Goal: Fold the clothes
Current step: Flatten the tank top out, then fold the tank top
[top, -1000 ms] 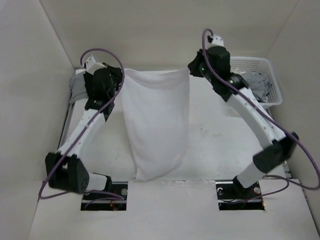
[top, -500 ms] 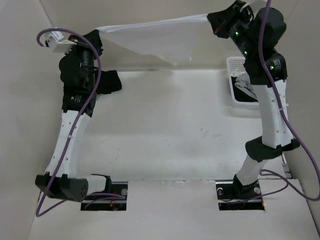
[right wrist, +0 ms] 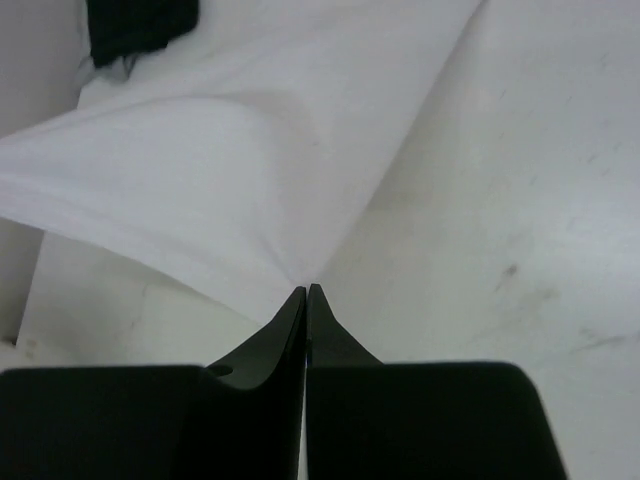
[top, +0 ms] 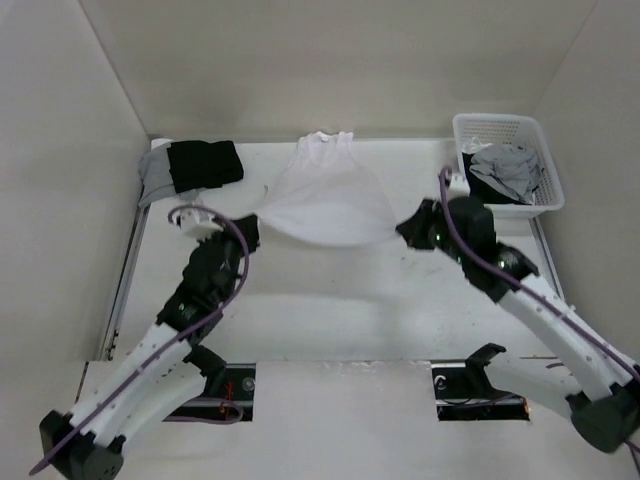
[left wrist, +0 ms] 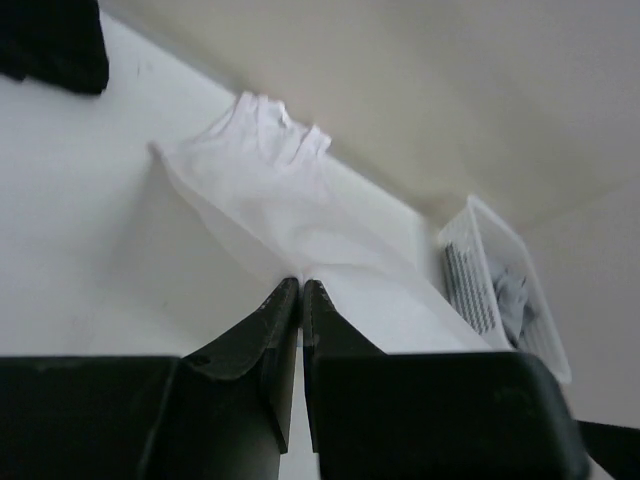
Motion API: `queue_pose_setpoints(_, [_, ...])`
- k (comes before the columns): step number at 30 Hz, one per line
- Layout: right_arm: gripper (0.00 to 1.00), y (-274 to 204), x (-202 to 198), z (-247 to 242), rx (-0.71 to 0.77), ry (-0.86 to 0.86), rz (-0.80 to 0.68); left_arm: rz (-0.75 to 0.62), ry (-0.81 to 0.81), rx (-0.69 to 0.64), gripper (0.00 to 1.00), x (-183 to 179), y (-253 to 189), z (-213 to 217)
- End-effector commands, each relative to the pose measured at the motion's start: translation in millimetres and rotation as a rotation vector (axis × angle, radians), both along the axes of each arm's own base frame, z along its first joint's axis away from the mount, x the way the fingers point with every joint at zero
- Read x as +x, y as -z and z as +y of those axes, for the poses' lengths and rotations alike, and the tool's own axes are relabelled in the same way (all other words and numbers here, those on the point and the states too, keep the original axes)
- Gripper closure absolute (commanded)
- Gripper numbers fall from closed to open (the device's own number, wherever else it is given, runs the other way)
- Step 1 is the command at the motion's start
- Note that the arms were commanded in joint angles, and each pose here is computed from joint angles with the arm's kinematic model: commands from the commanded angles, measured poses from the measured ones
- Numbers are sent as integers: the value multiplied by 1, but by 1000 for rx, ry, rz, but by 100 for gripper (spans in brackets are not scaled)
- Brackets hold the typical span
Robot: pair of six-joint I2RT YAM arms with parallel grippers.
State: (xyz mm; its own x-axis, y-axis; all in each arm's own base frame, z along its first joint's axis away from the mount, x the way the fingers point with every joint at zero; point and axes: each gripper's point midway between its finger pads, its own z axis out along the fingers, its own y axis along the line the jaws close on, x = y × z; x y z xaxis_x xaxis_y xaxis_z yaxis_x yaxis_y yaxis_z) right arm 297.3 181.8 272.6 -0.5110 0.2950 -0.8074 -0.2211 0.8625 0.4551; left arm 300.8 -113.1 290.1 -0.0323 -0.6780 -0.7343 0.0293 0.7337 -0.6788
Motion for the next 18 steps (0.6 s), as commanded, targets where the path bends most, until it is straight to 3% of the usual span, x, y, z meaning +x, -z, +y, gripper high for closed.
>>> queue_pose_setpoints(1, [99, 11, -51, 15, 145, -47, -33, -31, -27, -50, 96, -47, 8, 21])
queue_pose_setpoints(5, [100, 101, -147, 35, 185, -202, 216, 124, 47, -59, 96, -99, 62, 31])
queue_pose_setpoints(9, [100, 137, -204, 28, 180, -229, 356, 293, 69, -95, 97, -127, 107, 38])
queue_pose_setpoints(14, [100, 150, -221, 25, 128, -213, 398, 370, 49, -70, 97, -129, 129, 38])
queue_pose_setpoints(18, [99, 142, -208, 37, 106, -211, 355, 342, 3, -62, 96, -120, 116, 42])
